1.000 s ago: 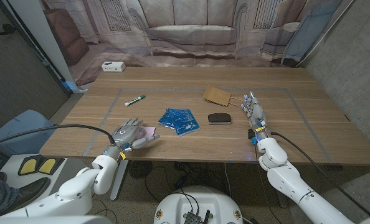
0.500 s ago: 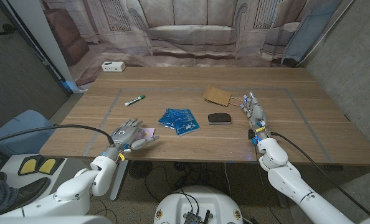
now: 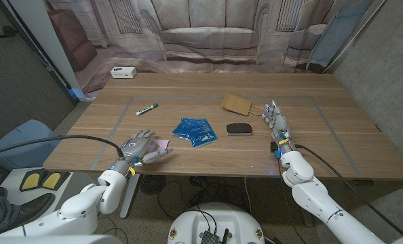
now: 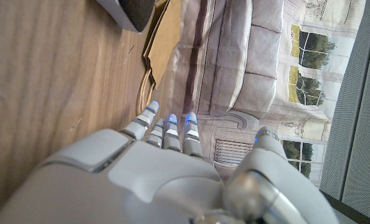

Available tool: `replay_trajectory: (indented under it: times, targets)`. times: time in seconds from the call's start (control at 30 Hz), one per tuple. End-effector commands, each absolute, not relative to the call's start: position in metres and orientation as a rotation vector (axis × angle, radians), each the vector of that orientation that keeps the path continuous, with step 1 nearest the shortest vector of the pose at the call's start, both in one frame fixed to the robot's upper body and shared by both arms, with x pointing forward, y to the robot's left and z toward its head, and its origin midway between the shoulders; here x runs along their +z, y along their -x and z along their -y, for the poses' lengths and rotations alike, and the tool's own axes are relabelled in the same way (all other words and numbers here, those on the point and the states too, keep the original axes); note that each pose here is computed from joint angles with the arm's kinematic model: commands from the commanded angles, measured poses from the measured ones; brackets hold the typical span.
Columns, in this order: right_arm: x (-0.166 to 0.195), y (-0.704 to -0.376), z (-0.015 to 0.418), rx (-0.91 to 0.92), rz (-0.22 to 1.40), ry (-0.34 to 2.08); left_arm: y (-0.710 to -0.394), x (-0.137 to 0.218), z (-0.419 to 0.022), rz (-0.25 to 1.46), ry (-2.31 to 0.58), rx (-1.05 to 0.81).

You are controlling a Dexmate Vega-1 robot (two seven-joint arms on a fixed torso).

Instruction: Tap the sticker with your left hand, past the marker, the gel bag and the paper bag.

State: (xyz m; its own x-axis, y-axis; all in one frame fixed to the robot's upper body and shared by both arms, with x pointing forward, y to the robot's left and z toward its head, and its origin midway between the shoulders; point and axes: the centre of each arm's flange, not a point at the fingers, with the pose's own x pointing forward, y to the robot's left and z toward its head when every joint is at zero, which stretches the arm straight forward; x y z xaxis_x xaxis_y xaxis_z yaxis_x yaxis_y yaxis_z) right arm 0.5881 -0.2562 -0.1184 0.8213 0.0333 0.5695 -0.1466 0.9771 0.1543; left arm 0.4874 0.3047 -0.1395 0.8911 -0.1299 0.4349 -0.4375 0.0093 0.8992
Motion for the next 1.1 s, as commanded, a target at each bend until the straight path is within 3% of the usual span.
replay_trajectory:
  times: [0.03, 1.1]
  targets:
    - [-0.118, -0.588, 0.255, 0.094, 0.603, -0.196, -0.487, -0.135, -0.305, 0.483, -1.552, 0.274]
    - [-0.111, -0.594, 0.255, 0.090, 0.606, -0.196, -0.485, -0.123, -0.306, 0.546, -1.514, 0.310]
